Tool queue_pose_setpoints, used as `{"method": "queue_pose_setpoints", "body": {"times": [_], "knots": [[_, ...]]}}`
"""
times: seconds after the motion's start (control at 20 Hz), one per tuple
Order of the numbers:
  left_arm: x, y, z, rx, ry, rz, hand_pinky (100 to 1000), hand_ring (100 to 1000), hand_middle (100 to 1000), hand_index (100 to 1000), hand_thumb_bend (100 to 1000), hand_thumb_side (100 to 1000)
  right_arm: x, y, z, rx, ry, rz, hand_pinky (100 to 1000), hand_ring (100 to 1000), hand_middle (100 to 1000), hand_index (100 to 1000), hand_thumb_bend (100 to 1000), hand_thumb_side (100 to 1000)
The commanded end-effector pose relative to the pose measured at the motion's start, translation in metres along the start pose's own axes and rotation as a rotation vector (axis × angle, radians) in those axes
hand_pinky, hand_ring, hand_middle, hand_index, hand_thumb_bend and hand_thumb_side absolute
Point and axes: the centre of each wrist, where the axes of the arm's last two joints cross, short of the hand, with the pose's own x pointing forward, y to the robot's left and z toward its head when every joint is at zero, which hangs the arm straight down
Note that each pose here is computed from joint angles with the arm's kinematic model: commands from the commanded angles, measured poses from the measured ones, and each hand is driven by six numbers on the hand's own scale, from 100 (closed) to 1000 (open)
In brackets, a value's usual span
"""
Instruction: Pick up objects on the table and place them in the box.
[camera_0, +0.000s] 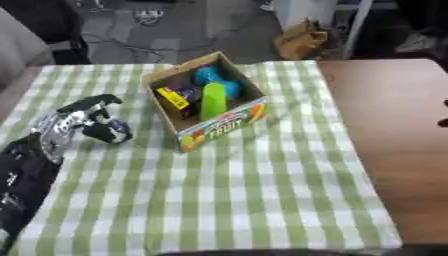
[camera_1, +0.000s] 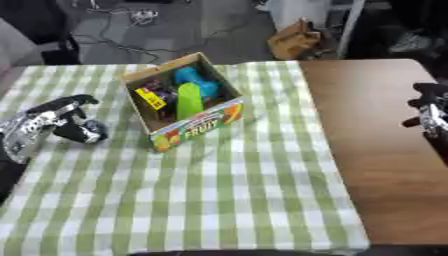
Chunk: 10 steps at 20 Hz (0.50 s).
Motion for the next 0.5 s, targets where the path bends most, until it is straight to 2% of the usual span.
{"method": "queue_pose_setpoints", "body": {"times": [0.05,0.5], "knots": [[0.0029,0.0150,-0.0009,0.021,-0.001,-0.031,649,779,901,897,623,339,0.0041,-0.0076,-0.0031,0.002,-0.022,0.020,600,759,808,822,100,730],[0.0029,0.0099,-0.0024,0.020,0.001,-0.034,642,762,893,890,633,346,0.0040,-0.0073,-0.0030,0.003,-0.022,0.018,600,759,808,822,100,729]]}}
